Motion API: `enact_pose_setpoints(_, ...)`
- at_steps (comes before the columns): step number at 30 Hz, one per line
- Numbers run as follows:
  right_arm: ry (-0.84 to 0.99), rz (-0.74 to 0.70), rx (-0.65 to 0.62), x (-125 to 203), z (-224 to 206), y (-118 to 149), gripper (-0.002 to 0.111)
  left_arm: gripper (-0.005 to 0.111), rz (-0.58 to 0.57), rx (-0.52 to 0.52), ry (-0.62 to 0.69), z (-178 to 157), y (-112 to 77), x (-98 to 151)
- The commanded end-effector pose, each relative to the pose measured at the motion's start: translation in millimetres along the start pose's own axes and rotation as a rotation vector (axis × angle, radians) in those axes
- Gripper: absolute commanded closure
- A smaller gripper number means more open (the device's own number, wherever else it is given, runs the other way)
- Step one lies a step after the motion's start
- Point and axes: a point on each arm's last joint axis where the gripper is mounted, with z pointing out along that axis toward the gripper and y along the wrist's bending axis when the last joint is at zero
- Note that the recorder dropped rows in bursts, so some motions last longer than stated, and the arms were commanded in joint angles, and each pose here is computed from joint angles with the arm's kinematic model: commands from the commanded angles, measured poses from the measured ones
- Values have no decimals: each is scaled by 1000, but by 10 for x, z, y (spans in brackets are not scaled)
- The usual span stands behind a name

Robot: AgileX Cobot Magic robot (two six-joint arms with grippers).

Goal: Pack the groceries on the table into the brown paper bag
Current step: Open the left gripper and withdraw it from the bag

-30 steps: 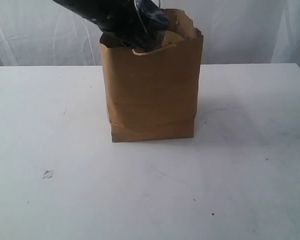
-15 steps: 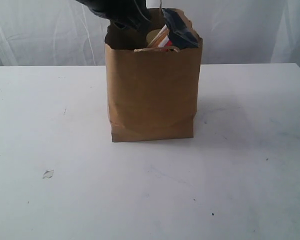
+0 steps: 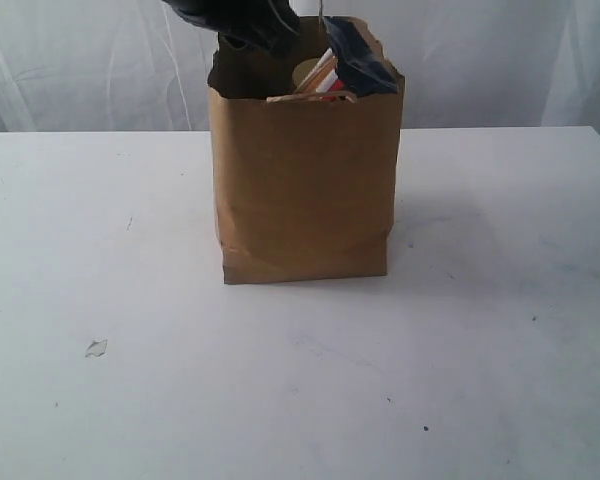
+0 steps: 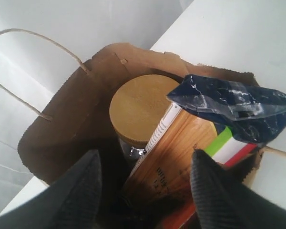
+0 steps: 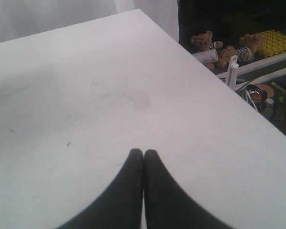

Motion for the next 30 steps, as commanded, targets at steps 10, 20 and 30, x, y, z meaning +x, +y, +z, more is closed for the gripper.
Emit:
enact_pose_setpoints(10,1,-9,3,8,3,-3,108,73,41,-55,40,-1132,78,-75)
enact_pose_setpoints(20,1,-9,3,8,3,-3,108,107,-139,-346,259,-1107,655,340)
enact_pose_setpoints(30,1,-9,3,8,3,-3,108,107,-462,-574,396,-1173,1092,1460)
